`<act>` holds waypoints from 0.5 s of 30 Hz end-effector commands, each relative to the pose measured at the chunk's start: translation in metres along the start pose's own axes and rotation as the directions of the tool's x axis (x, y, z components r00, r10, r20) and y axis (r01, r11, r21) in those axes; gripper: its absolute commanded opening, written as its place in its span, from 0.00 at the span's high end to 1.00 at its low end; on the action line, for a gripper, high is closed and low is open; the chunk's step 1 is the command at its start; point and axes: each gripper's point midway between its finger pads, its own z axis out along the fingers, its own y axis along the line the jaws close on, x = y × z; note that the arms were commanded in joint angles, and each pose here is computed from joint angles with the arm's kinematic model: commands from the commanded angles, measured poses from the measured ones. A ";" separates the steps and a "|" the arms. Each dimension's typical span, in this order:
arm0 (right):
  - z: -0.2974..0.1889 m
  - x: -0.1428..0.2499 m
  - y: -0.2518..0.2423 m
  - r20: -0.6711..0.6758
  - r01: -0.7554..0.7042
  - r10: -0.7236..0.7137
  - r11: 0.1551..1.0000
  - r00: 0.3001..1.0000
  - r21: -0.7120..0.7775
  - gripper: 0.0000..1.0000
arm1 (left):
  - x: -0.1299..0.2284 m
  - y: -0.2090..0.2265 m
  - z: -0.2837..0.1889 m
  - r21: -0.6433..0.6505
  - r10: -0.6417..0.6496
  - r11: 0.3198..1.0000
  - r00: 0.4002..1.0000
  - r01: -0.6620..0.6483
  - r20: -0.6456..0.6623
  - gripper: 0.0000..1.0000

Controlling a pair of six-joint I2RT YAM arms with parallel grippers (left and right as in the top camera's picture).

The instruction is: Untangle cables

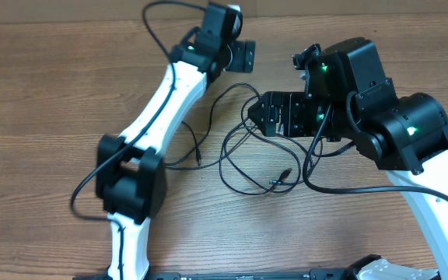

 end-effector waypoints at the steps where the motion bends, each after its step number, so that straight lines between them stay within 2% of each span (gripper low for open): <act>1: -0.005 -0.010 -0.018 0.063 -0.003 -0.004 0.994 0.998 0.109 0.00 | 0.020 -0.015 0.022 0.073 -0.071 0.994 0.995 0.076 -0.068 0.00; 4: -0.005 -0.013 -0.021 0.076 -0.003 -0.006 0.992 0.997 0.125 0.00 | 0.039 -0.050 0.030 0.263 -0.136 0.948 0.974 0.181 -0.181 0.00; 6: -0.005 -0.015 -0.020 0.083 -0.002 -0.008 0.992 0.997 0.124 0.00 | 0.039 -0.055 0.036 0.283 -0.189 0.929 0.963 0.239 -0.194 0.00; 9: -0.005 -0.015 -0.020 0.083 -0.002 -0.008 0.992 0.997 0.123 0.00 | 0.045 -0.042 0.046 0.139 -0.400 0.891 0.891 0.433 -0.214 0.00; 12: -0.005 -0.014 -0.020 0.082 -0.002 -0.008 0.992 0.997 0.123 0.00 | 0.061 -0.027 0.052 -0.037 -0.561 0.824 0.807 0.565 -0.182 0.00; 13: -0.005 -0.014 -0.020 0.081 -0.003 -0.007 0.992 0.997 0.124 0.00 | 0.066 -0.024 0.054 -0.080 -0.587 0.809 0.793 0.583 -0.163 0.00; 15: -0.005 -0.013 -0.021 0.074 -0.004 -0.006 0.992 0.997 0.127 0.00 | 0.075 -0.032 0.062 -0.095 -0.577 0.816 0.801 0.570 -0.159 0.01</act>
